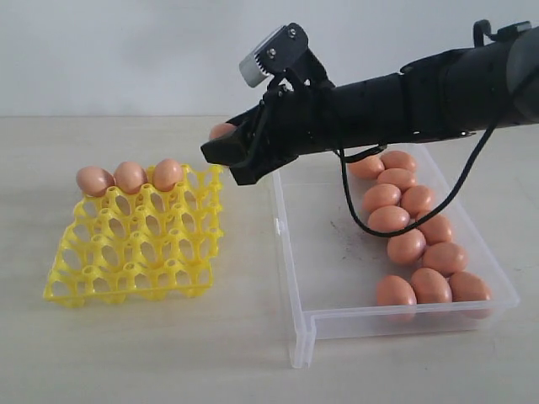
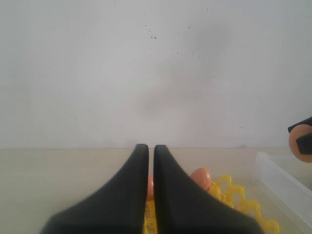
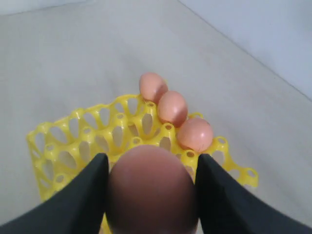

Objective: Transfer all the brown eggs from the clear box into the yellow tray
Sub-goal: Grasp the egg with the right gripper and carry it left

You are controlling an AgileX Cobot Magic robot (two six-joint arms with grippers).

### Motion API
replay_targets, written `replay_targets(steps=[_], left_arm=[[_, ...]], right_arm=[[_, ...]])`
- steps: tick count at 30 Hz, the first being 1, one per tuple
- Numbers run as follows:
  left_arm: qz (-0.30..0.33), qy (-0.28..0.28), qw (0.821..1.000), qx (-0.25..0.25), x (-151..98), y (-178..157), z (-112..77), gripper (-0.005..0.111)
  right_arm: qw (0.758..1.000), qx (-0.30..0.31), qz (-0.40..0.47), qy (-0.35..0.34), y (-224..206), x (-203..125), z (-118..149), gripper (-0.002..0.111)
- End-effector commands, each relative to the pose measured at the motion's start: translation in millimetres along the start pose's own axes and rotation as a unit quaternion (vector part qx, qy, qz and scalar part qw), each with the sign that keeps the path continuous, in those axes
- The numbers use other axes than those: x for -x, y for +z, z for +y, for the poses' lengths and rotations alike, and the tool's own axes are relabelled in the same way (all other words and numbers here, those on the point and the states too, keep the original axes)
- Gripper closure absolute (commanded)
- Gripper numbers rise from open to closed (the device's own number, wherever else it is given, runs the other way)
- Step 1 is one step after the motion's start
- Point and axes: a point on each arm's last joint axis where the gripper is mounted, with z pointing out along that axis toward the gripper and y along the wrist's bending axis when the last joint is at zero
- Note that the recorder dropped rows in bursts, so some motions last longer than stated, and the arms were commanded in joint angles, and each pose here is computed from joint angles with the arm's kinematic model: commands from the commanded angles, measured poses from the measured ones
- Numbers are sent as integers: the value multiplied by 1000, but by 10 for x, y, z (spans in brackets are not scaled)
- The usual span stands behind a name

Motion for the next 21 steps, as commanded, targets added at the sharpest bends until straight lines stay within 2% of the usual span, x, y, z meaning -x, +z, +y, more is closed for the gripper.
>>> replay_targets(steps=[1, 3, 6, 7, 9, 11, 14, 18, 21], left_arm=[[-2, 6, 1000, -4, 10, -2, -7, 103], [-2, 6, 1000, -4, 10, -2, -7, 103], [-2, 6, 1000, -5, 10, -2, -9, 103], [-2, 6, 1000, -5, 10, -2, -9, 103], [-2, 6, 1000, -5, 10, -2, -9, 103], [-2, 6, 1000, -5, 10, -2, -9, 103], [-2, 6, 1000, -6, 10, -2, -10, 103], [-2, 6, 1000, -6, 10, -2, -10, 103], [-2, 6, 1000, -5, 10, -2, -9, 103]], right_arm=[[992, 95, -54, 57, -28, 132, 154, 109], [980, 166, -56, 95, -62, 153, 273, 109], [955, 265, 27, 134, -135, 81, 443, 109], [947, 285, 76, 125, -164, 39, 472, 109], [939, 272, 174, 122, -196, -57, 444, 109], [946, 181, 238, 126, -181, -160, 309, 109], [956, -10, 266, 123, -151, -260, -11, 109], [954, -218, 170, 112, -147, -316, -326, 109], [925, -357, 103, 78, -203, -344, -436, 109]])
